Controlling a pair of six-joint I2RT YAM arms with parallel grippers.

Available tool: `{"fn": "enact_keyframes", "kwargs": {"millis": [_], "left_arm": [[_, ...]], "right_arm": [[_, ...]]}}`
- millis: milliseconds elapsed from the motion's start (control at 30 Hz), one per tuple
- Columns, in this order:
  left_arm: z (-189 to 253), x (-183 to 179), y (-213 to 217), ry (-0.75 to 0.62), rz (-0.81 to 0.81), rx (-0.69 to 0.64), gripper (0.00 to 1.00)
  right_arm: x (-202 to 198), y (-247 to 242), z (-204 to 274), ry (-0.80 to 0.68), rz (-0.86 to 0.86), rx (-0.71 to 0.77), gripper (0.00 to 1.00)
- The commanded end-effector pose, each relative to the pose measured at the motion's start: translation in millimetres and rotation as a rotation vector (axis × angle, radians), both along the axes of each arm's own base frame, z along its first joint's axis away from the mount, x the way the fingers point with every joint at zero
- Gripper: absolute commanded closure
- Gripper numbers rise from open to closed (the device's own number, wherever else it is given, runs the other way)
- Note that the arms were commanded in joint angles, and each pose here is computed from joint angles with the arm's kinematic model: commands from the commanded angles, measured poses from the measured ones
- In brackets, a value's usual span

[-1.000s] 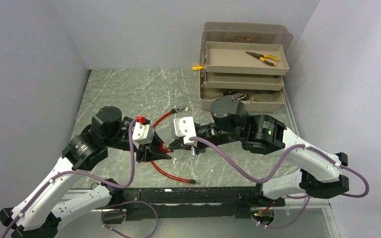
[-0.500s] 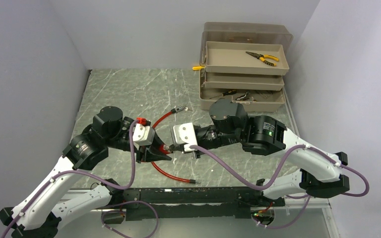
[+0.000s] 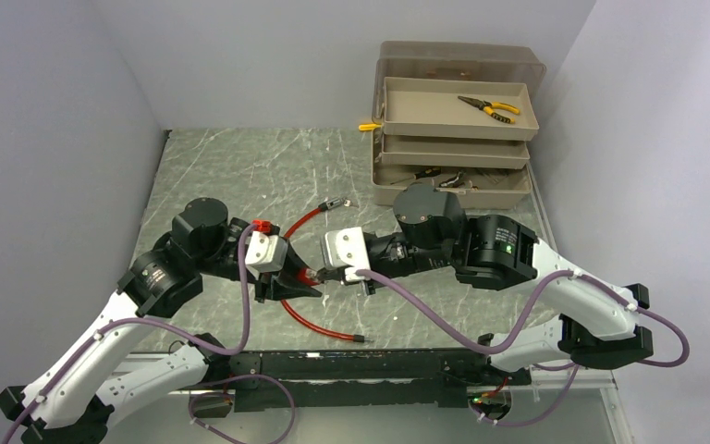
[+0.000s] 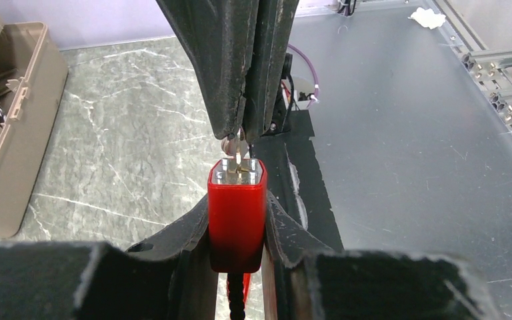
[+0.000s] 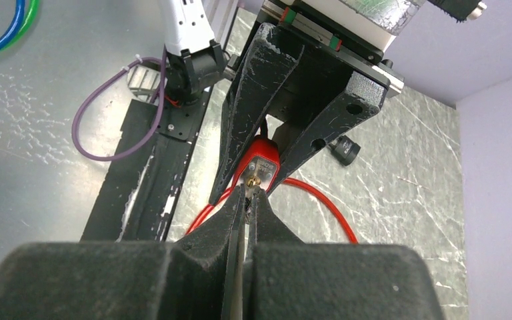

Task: Unlock with the key
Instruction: Unlock the lock.

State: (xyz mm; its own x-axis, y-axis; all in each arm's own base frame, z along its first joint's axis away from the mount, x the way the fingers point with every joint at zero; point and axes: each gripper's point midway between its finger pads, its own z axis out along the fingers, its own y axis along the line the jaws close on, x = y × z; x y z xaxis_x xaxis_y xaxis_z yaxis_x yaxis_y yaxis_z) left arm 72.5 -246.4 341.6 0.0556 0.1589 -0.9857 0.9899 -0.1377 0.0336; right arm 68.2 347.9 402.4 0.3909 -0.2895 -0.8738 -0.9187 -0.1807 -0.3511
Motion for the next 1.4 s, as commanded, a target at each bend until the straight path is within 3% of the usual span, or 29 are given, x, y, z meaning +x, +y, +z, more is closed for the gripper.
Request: {"fn": "enact_keyframes", "kwargs": {"millis": [0,200,400,700,900,1367], "left_arm": [[-10,-20,7,0.077,-0.066,0.025,1.00],[-9,-22,6,0.092,-0.084,0.023,1.00],[10,-13,3,0.044,-0.047,-0.011,1.00],[32,-11,0,0.017,-0.044,-0.055,1.00],[44,-9,0,-0.018,-0.032,-0.081,1.00],[10,-7,8,-0.033,-0.003,-0.007,1.00]], "right_arm": [[1,-23,25,-0.063,-0.025,0.045,1.00],[-5,-10,7,-0.058,0.018,-0.009,1.00],[-7,7,-9,0.055,-0.007,-0.025,1.00],[9,28,-15,0.212,-0.115,0.066,1.00],[18,34,-37,0.273,-0.150,0.028,1.00],[31,-13,0,0.155,-0.227,0.041,1.00]]}}
